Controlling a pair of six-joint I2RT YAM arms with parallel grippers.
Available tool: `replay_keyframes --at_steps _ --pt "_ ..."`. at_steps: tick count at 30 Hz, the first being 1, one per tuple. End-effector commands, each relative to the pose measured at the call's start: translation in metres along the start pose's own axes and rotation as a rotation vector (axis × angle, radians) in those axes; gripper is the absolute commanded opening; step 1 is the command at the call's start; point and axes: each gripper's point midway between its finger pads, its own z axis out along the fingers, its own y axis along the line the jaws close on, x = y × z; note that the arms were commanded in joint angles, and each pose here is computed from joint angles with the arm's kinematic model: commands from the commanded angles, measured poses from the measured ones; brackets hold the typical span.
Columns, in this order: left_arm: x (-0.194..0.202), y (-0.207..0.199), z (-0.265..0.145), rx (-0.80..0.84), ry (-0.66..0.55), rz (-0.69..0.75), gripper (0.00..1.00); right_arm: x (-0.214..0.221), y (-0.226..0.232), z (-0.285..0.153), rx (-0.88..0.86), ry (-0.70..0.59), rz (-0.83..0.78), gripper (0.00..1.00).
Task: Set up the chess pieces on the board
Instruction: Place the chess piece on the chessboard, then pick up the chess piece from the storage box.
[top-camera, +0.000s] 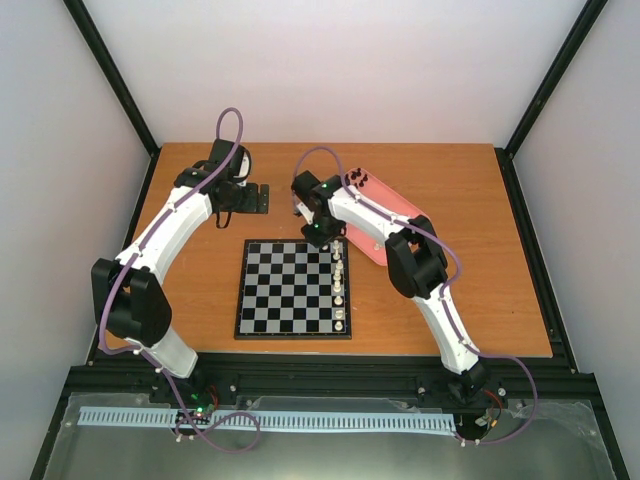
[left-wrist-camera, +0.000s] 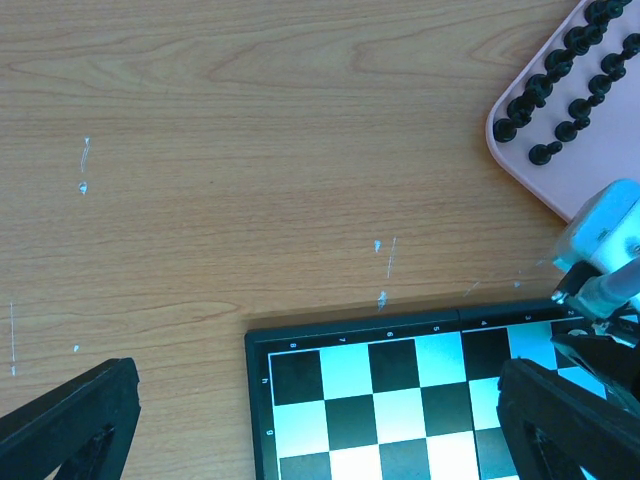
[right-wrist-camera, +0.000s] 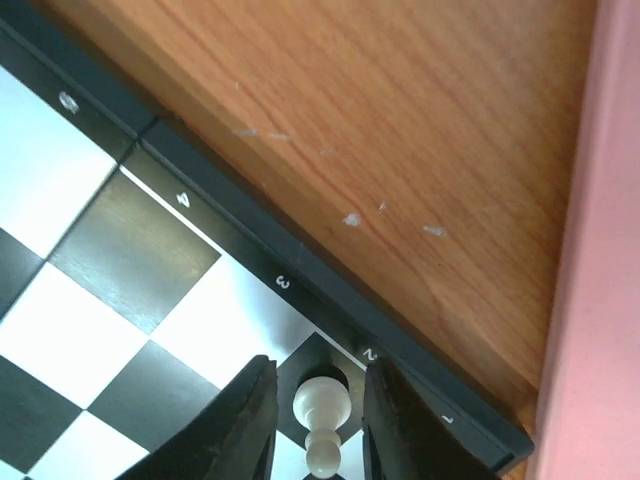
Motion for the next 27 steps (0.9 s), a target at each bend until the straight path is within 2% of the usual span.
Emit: replay_keyframes --at_steps 1,5,10,13,18,24,27 --pt "-0.010 -0.005 0.000 0.019 -0.024 -0.010 1.00 -0.028 -0.005 -0.038 0.018 -0.117 0.004 0.32" --pt "-0.010 -0.005 0.000 0.020 -0.022 -0.008 1.00 -0.041 -0.008 -0.067 0.031 -0.191 0.011 0.47" --pt "-0.011 -0.005 0.000 0.017 -0.023 -0.006 1.00 -0.038 -0.040 -0.083 0.135 -0.208 0.110 0.49" --pt "-0.011 -0.006 -0.002 0.022 -0.025 -0.006 1.00 -0.028 -0.086 -0.089 0.183 -0.207 0.298 0.50" --pt "-0.012 -0.005 -0.005 0.020 -0.032 -0.003 1.00 0.016 -0.173 -0.088 0.247 -0.144 0.612 0.50" --pt "-0.012 -0.006 -0.007 0.025 -0.034 -0.003 1.00 0.051 -0.231 -0.075 0.305 -0.092 0.768 0.48" --pt "-0.012 -0.006 -0.006 0.028 -0.033 -0.003 1.00 0.056 -0.244 -0.064 0.272 -0.083 0.820 0.48"
